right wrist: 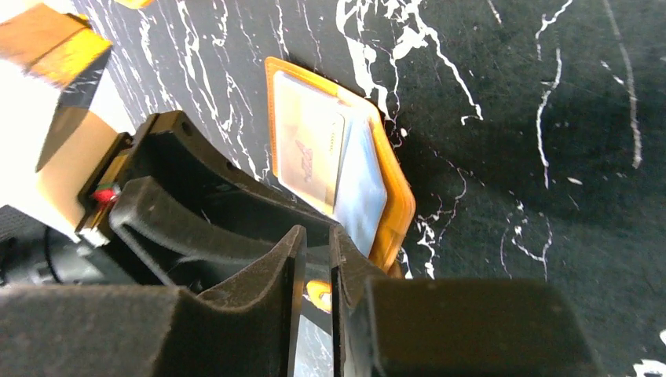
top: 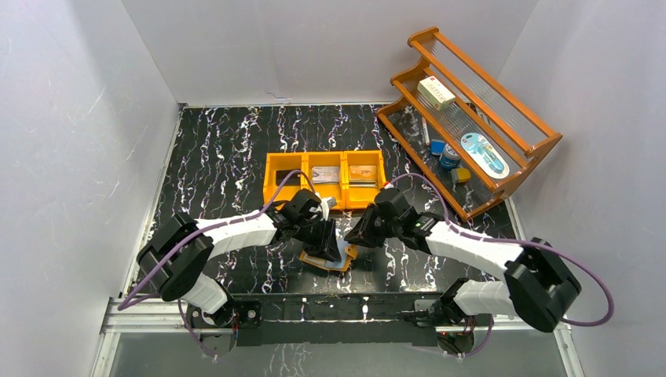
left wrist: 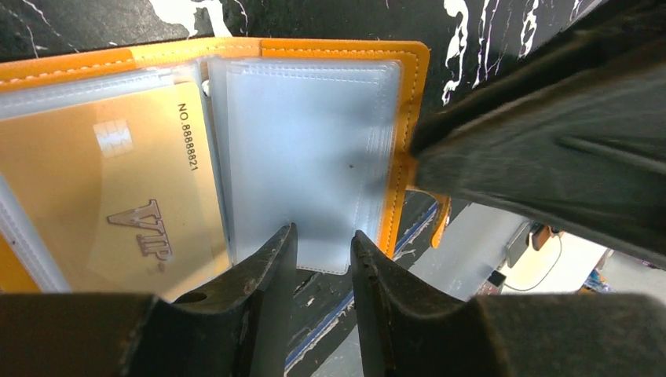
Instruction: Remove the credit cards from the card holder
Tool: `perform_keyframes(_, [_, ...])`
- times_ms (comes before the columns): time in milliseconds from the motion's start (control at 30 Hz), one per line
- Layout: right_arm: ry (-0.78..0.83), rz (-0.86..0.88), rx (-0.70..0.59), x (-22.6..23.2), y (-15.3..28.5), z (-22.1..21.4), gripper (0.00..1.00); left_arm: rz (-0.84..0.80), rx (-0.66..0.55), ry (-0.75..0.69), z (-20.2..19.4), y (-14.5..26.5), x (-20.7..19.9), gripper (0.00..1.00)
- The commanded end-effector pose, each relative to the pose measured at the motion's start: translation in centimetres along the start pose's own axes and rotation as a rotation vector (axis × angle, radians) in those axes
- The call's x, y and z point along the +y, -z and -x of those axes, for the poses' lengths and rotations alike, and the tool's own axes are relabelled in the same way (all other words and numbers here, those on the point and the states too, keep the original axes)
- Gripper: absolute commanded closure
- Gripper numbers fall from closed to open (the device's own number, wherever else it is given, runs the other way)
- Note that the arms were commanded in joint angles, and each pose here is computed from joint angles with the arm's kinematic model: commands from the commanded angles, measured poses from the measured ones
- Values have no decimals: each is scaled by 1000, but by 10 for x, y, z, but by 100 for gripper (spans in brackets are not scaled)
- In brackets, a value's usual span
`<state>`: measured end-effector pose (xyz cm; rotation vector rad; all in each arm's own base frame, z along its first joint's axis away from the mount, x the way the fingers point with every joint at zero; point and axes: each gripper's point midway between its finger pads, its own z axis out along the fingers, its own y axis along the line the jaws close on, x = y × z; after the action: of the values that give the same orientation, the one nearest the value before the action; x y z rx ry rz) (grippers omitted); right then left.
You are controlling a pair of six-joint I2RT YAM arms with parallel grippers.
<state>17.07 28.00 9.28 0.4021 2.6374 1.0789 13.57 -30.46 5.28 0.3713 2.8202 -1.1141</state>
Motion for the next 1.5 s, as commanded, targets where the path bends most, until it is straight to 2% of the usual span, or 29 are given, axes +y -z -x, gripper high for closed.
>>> perform_keyframes(0, [27, 133, 35, 29, -12, 1, 76, -16, 32, -59, -5, -2, 1, 70])
perform_keyframes(167, [37, 48, 117, 16, -28, -8, 78, -7, 66, -32, -11, -9, 7, 70])
perform_keyframes(367, [25, -89, 158, -36, -36, -25, 80, 41, -48, -42, 5, 10, 3, 64])
perform_keyframes(500, [28, -122, 173, -57, -39, -33, 79, 148, -111, -67, 13, 31, 11, 54])
perform_keyframes(600, [36, -169, 177, -67, -41, -33, 79, 360, -224, -37, 26, 56, 41, 49])
perform_keyframes(633, [40, -188, 173, -70, -40, -32, 79, 425, -257, -30, 30, 64, 51, 44])
perform_keyframes(700, [48, -190, 160, -71, -40, -30, 79, 473, -275, -33, 32, 70, 61, 41])
perform_keyframes(967, [79, -167, 144, -57, -40, -23, 78, 366, -181, -78, 30, 45, 48, 44])
perform_keyframes(1067, [86, -148, 141, -50, -41, -21, 78, 338, -164, -87, 28, 40, 46, 49])
perform_keyframes(1333, [103, -95, 152, -33, -42, -19, 76, 342, -88, -29, 6, 27, 61, 59])
perform_keyframes(1467, [133, -52, 176, -17, -40, -19, 74, 339, -69, 23, -7, 22, 68, 60])
